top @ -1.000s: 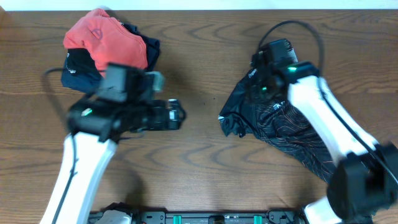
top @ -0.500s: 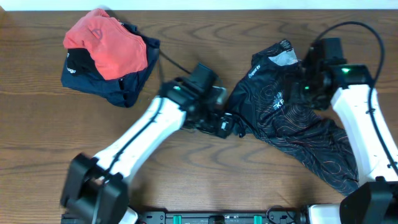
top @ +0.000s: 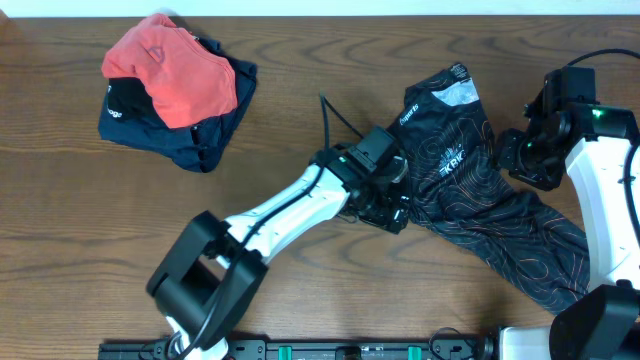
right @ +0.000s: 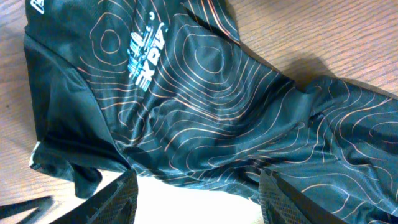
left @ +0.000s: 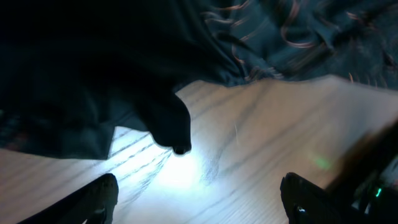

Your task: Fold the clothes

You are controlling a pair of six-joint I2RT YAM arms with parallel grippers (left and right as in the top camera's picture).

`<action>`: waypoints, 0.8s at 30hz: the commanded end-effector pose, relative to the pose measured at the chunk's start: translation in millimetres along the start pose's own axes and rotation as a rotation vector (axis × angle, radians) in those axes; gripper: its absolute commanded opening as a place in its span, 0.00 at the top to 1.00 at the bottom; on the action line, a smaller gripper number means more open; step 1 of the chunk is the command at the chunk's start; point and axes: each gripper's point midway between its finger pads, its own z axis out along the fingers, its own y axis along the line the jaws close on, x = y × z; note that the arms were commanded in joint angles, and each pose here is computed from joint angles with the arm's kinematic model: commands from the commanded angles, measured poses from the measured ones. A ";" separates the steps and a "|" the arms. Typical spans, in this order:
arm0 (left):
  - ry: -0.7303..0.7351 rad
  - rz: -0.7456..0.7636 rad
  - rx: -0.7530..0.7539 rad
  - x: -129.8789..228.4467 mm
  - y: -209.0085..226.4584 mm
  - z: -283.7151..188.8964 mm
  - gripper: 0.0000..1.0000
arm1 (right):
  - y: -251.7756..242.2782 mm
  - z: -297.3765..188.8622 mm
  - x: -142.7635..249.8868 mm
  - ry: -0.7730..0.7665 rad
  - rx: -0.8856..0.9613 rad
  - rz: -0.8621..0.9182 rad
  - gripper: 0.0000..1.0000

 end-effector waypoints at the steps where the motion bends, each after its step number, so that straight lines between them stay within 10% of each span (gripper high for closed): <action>1: 0.005 -0.244 -0.022 -5.0 9.3 16.0 0.15 | -3.6 -5.1 0.0 -0.013 0.005 0.021 0.39; 12: -0.057 -0.245 -0.001 -23.4 8.7 26.3 0.39 | -4.8 -4.9 0.0 -0.014 0.012 0.021 0.39; 20: -0.016 -0.227 0.038 -16.2 2.1 26.1 0.88 | -15.0 -5.4 -2.9 -0.031 0.069 0.023 0.36; 24: 0.002 -0.183 0.024 -12.0 9.4 15.2 0.94 | -25.1 -6.4 -6.0 -0.036 0.075 0.075 0.31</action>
